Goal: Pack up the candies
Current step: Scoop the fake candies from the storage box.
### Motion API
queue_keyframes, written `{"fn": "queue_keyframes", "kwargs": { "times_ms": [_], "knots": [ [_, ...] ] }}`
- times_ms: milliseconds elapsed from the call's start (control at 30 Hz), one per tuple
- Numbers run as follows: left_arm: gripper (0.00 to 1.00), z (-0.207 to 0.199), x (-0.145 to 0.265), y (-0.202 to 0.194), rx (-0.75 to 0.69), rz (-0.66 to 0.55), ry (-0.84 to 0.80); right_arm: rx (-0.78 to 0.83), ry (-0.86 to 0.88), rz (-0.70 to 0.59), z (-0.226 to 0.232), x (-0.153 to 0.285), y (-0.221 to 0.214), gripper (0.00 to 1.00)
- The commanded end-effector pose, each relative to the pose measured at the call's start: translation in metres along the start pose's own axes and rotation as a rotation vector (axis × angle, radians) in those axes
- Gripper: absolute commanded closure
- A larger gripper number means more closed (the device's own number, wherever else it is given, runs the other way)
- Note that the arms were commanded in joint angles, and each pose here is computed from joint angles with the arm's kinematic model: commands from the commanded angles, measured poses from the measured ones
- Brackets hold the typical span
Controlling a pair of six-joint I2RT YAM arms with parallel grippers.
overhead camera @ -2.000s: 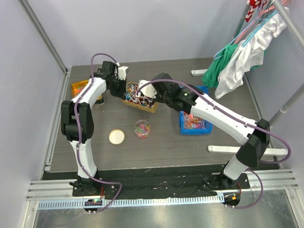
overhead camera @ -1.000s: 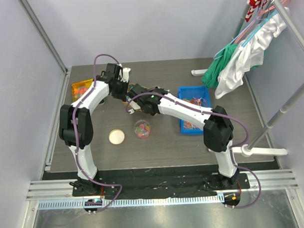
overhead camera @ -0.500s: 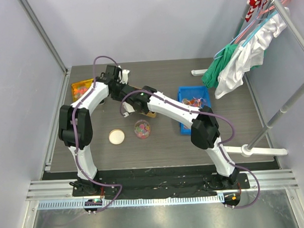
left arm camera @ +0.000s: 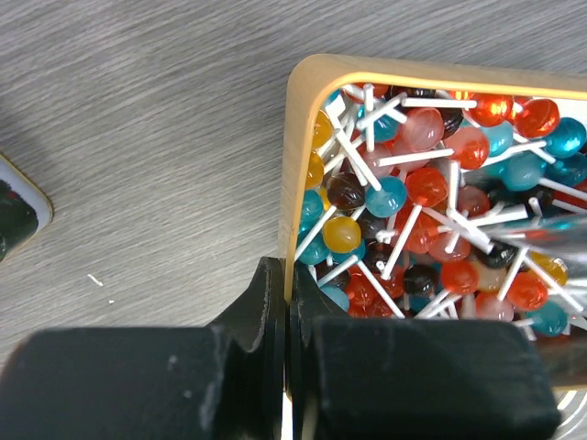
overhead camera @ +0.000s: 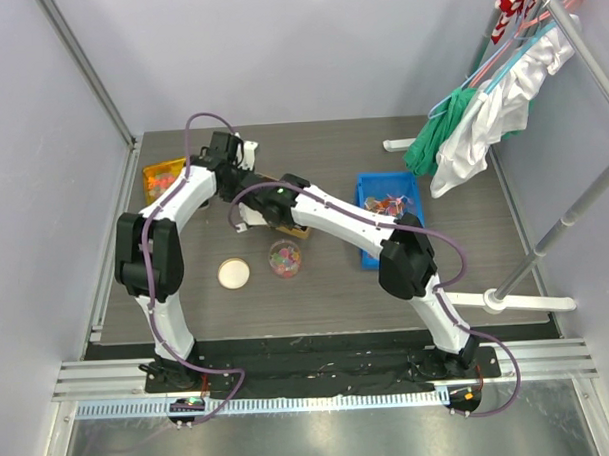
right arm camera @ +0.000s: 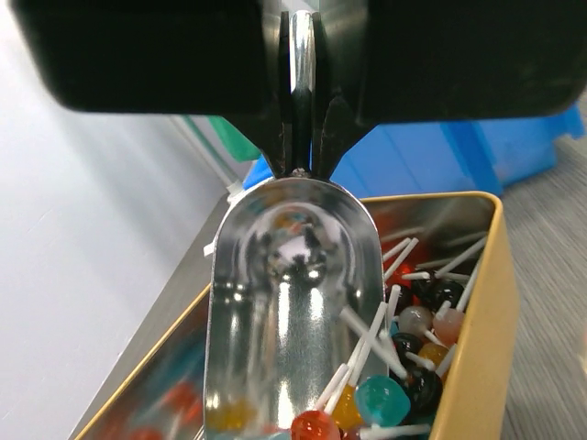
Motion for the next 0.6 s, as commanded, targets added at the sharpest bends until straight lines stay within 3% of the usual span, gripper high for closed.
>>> {"fn": "queue_keyframes", "kwargs": {
  "times_ms": [0, 233, 567],
  "knots": [
    [1.00, -0.012, 0.049, 0.041, 0.009, -0.255, -0.060, -0.016, 0.057, -0.037, 0.033, -0.008, 0.029, 0.99],
    [1.00, -0.012, 0.055, 0.042, 0.019, -0.274, -0.043, -0.115, -0.006, -0.097, 0.035, -0.013, 0.050, 0.99],
    [1.00, -0.011, 0.055, 0.041, 0.020, -0.276, -0.044, -0.308, 0.044, -0.213, 0.026, -0.015, 0.051, 0.99]
  ]
}}
Point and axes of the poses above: each gripper's point midway between its finger pads, its own x axis back along the fingers, its own z axis along the line the jaws close on, y = z × x, the point moved 9 cm from there along x, back along the fingers, and after that the axes turned 3 degrees about -x, right-handed, at the moved point
